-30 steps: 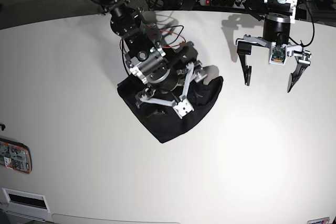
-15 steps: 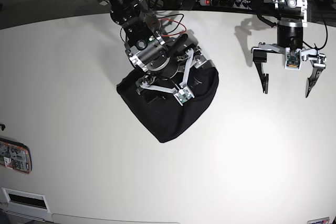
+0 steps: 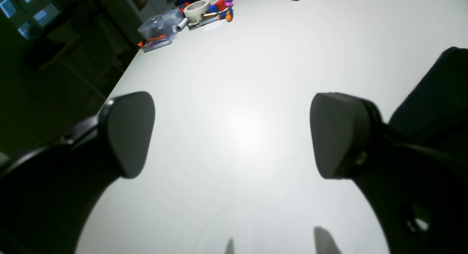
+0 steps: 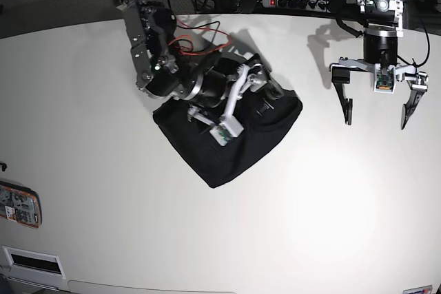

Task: Fold the T-shirt properly
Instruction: 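Press the folded bundle with the right gripper and push it inward, then grasp the bundle edges with both grippers and tuck them together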

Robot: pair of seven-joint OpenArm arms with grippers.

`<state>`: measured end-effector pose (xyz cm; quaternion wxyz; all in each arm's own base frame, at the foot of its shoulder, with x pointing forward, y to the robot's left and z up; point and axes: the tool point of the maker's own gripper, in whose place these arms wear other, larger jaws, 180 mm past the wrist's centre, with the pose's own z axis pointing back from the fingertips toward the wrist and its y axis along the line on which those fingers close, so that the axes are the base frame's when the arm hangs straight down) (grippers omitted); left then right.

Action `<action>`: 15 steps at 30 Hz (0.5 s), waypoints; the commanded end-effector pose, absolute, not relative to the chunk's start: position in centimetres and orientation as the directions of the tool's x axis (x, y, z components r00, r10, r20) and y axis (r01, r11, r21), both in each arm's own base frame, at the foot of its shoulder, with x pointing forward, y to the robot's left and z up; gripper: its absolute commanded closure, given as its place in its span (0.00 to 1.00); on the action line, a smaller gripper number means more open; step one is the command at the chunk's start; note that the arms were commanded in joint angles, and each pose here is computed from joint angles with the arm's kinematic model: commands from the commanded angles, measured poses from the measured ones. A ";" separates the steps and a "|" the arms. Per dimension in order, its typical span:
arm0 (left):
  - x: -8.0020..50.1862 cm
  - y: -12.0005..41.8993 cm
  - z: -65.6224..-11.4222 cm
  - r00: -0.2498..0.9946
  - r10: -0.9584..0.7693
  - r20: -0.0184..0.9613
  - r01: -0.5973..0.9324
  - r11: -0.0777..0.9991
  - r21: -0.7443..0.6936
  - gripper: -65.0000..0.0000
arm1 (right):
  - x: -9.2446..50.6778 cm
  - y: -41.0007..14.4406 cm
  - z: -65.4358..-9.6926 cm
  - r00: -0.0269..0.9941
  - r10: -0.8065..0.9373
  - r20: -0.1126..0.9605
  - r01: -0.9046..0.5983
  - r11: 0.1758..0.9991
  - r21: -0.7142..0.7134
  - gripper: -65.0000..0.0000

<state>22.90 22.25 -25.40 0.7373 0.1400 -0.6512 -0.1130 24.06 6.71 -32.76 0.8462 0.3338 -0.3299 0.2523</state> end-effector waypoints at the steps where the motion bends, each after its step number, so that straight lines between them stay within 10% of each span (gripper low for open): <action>1: 22.9 22.0 -24.5 0.089 -0.354 0.931 -0.017 0.934 0.357 0.00 | 25.1 5.3 -32.2 0.632 0.200 0.749 -0.643 0.674 0.363 0.00; 15: 20.5 7.4 -30.9 0.204 -0.294 0.934 0.363 0.908 0.207 0.00 | 31.0 2.7 -26.8 0.487 0.139 0.862 -0.641 0.727 0.245 0.00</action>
